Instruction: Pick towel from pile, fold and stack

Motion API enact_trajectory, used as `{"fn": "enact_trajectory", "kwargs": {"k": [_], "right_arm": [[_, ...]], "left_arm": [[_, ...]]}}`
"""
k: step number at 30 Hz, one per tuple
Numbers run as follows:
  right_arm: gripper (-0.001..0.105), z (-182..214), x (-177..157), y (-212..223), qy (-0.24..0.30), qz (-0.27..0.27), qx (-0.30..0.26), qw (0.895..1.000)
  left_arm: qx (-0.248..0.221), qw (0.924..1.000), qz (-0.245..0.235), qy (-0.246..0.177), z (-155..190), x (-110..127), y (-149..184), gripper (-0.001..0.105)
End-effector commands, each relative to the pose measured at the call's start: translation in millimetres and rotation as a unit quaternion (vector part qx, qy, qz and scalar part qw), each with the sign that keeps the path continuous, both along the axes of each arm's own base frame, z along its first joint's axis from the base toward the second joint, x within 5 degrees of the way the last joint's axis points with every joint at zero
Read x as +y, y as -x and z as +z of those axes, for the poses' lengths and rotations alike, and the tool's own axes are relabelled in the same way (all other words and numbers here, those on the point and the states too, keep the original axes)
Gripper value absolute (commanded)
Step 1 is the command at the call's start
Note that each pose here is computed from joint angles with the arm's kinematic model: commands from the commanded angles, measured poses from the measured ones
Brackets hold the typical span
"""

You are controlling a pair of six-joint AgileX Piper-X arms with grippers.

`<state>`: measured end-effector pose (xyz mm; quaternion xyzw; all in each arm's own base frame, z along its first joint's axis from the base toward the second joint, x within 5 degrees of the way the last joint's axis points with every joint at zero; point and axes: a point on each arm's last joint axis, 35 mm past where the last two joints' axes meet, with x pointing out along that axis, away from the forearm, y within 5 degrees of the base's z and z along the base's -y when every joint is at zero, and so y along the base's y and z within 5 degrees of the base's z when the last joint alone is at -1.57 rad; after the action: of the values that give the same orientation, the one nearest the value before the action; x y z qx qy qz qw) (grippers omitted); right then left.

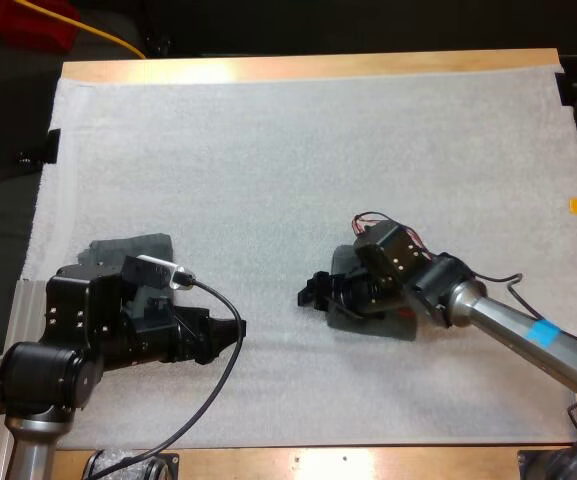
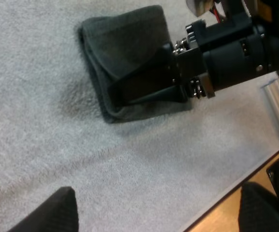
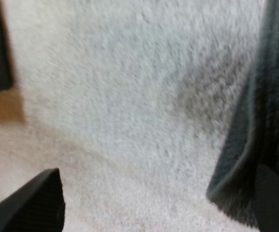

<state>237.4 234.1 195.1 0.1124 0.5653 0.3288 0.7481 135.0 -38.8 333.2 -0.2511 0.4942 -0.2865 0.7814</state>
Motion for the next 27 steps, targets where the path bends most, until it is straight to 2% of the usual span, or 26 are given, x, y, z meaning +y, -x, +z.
{"fn": "enact_trajectory", "kwargs": {"k": [1,6,13,20,21,27], "right_arm": [[0.076,7,-2,1,0.002,0.005,-0.017,1.0],[0.076,23,-10,6,0.023,-0.005,-0.052,0.998],[0.076,34,-22,15,0.084,0.044,-0.107,0.99],[0.077,32,-33,21,0.174,0.103,-0.143,0.969],[0.077,31,-35,21,0.198,0.115,-0.156,0.961],[0.077,31,-36,19,0.228,0.145,-0.196,0.943]], "left_arm": [[-0.006,0.9999,-0.003,0.008,2,0,0,0.066],[-0.005,0.9999,-0.007,0.014,2,0,0,0.066],[-0.005,0.9999,-0.007,0.014,2,0,0,0.066],[-0.003,0.9993,-0.02,0.032,3,-1,1,0.066],[-0.003,0.9993,-0.019,0.032,3,-1,1,0.066],[-0.003,0.9993,-0.019,0.032,3,-1,1,0.066]]}}
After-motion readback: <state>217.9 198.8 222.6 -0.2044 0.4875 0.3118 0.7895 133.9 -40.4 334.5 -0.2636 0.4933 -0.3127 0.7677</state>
